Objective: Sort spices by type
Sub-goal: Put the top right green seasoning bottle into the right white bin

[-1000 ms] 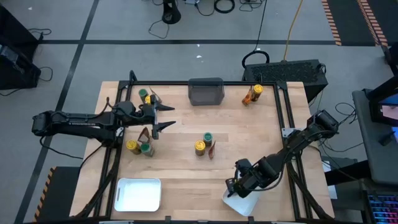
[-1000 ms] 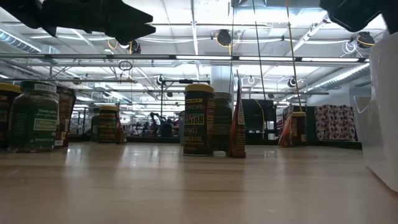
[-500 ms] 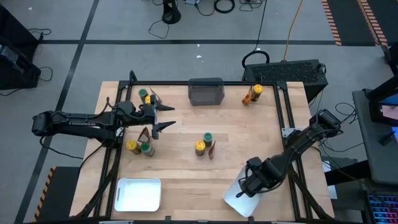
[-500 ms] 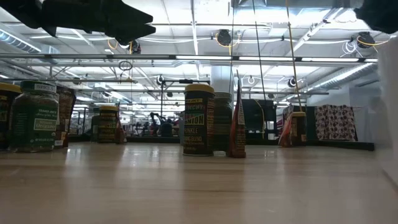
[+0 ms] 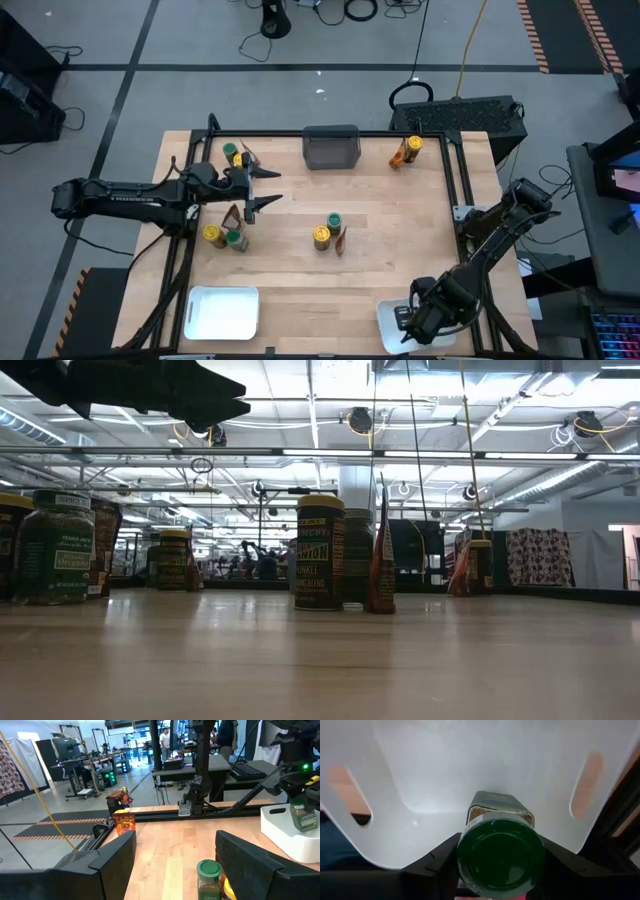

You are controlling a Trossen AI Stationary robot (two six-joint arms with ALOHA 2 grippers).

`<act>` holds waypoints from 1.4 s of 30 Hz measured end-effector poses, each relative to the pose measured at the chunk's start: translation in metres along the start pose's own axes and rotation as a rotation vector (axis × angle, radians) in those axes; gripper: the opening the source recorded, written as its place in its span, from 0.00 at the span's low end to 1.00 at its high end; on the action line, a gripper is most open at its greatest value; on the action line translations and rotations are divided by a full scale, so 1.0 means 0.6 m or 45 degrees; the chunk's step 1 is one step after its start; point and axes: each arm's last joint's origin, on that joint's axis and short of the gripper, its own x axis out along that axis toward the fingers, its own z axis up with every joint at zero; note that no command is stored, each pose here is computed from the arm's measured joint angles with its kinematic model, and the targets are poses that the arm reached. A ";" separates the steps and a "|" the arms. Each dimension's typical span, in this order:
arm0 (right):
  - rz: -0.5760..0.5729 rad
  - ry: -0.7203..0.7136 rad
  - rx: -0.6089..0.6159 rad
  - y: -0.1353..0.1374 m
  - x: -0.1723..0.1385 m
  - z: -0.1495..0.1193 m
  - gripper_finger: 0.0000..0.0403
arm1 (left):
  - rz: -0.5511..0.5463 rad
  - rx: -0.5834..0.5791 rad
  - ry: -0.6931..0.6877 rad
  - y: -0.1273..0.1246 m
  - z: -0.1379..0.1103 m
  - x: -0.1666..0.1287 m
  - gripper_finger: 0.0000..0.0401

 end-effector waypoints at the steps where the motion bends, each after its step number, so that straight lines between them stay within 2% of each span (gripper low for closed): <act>1: -0.007 -0.009 0.005 -0.001 0.000 0.001 0.49 | 0.000 0.000 0.000 0.000 0.000 0.000 0.69; 10: -0.030 -0.042 0.014 -0.002 -0.001 0.007 0.49 | -0.029 -0.001 -0.011 -0.001 0.001 0.000 0.69; 20: -0.136 -0.162 0.041 -0.017 -0.003 0.022 0.49 | -0.029 -0.002 -0.011 -0.001 0.001 0.000 0.69; 27: -0.044 -0.285 -0.011 -0.018 -0.003 0.024 0.49 | -0.029 -0.001 -0.009 -0.001 0.001 0.000 0.69; 42: -0.084 -0.315 -0.025 -0.031 0.000 0.018 0.49 | -0.030 -0.001 -0.008 -0.001 0.001 0.000 0.69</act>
